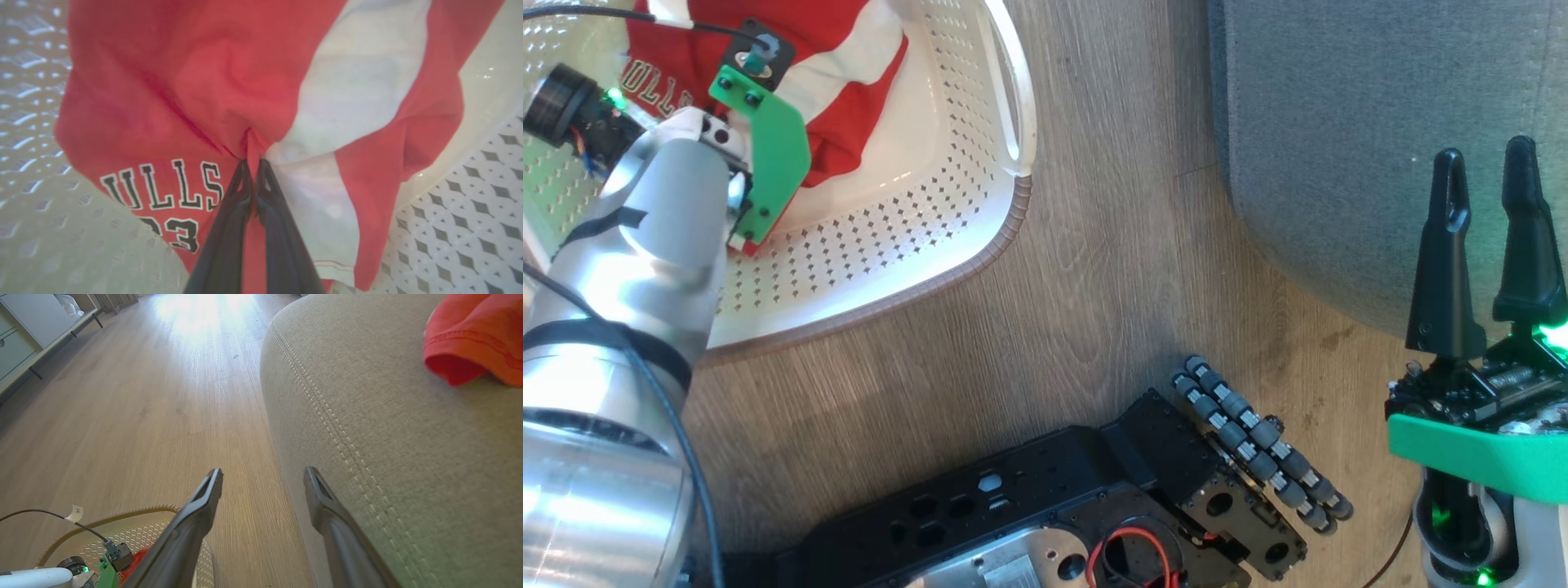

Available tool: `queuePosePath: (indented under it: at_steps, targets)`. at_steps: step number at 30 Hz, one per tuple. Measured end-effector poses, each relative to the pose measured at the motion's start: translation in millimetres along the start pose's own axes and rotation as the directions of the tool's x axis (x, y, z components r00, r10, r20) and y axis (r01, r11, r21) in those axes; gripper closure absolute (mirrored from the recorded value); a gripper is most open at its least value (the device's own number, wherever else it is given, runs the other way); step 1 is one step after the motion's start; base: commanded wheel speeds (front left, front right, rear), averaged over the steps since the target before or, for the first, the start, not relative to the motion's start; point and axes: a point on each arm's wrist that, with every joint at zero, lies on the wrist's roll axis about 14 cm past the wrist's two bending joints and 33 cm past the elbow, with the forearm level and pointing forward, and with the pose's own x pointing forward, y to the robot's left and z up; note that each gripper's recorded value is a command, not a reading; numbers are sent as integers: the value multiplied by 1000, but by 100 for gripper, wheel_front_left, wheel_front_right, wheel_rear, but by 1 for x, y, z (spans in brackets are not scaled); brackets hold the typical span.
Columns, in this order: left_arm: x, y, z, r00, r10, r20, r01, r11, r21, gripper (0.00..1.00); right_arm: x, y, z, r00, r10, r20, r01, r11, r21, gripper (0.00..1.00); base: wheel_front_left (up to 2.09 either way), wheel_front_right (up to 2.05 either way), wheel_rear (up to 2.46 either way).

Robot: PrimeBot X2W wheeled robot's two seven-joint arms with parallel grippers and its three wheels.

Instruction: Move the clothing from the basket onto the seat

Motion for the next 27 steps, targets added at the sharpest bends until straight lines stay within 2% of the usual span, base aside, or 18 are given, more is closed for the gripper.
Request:
queuePosePath:
  at_steps: [9, 17, 23, 27]
  targets:
    - [-10, 11, 13, 999, 31, 41, -31, 999, -12, 100, 9, 4, 17, 998, 20, 61, -20, 1000, 11, 0, 0, 0, 0]
    - [-31, 23, 48, 975, 106, 194, -97, 994, -58, 100, 21, 10, 57, 982, 54, 179, -54, 999, -7, 0, 0, 0, 0]
    - [-64, 11, 64, 943, 122, 309, -97, 991, -96, 100, 18, 1, 85, 968, 33, 249, -30, 999, -17, 0, 0, 0, 0]
    - [-101, 9, 77, 907, 147, 395, -93, 984, -154, 100, 12, 10, 97, 961, 58, 272, -55, 998, -21, 0, 0, 0, 0]
